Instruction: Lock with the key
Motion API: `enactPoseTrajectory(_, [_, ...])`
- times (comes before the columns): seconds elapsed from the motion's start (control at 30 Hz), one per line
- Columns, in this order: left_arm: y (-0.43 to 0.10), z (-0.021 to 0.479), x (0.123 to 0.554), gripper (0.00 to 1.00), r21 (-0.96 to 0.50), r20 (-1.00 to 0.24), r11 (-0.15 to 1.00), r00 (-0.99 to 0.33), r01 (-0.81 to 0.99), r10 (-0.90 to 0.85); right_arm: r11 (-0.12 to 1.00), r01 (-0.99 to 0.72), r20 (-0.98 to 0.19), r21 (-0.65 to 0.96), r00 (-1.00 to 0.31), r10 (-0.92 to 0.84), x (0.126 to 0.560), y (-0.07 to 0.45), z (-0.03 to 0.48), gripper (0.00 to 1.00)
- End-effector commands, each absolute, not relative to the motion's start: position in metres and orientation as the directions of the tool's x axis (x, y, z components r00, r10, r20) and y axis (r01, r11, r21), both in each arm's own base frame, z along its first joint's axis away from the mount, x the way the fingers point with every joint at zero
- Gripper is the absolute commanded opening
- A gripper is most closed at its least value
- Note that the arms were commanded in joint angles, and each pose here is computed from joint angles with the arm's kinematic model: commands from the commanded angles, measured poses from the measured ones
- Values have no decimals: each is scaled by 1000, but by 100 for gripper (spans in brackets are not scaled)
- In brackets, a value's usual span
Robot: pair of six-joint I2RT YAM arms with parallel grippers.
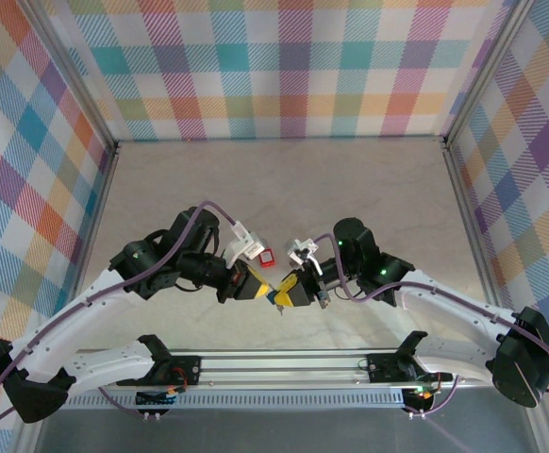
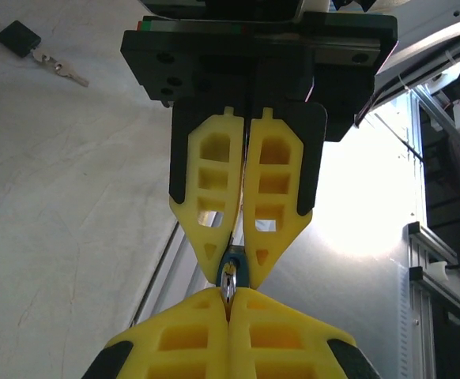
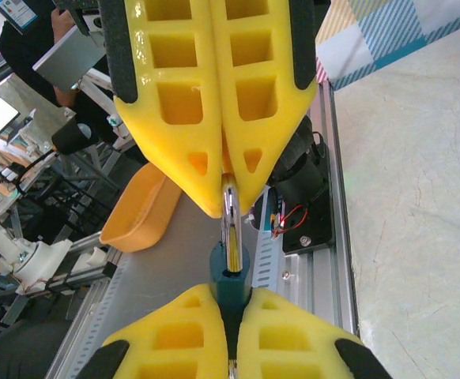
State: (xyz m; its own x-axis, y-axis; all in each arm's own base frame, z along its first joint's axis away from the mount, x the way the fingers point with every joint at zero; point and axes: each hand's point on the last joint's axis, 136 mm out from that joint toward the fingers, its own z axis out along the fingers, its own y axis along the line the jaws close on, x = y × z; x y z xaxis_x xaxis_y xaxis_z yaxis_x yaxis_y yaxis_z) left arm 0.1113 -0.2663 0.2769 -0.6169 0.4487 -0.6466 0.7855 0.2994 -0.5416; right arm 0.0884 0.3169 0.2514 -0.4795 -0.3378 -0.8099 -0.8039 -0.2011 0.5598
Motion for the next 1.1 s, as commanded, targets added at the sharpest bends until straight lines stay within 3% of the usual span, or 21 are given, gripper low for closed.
enactPoseTrajectory(0.0, [-269,283,111,0,-558,-649,270,-615,785,448,-254,-823,-850,507,-429,-307,86,319,270,0])
enactPoseTrajectory(0.67, [-276,241,93,0,-557,-551,279,-599,782,580,-227,-853,-872,469,-406,-274,96,320,287,0])
enactPoseTrajectory(1.07, [-286,225,67,0,-648,-486,198,-599,735,636,-236,-869,-895,434,-387,-220,108,323,306,0])
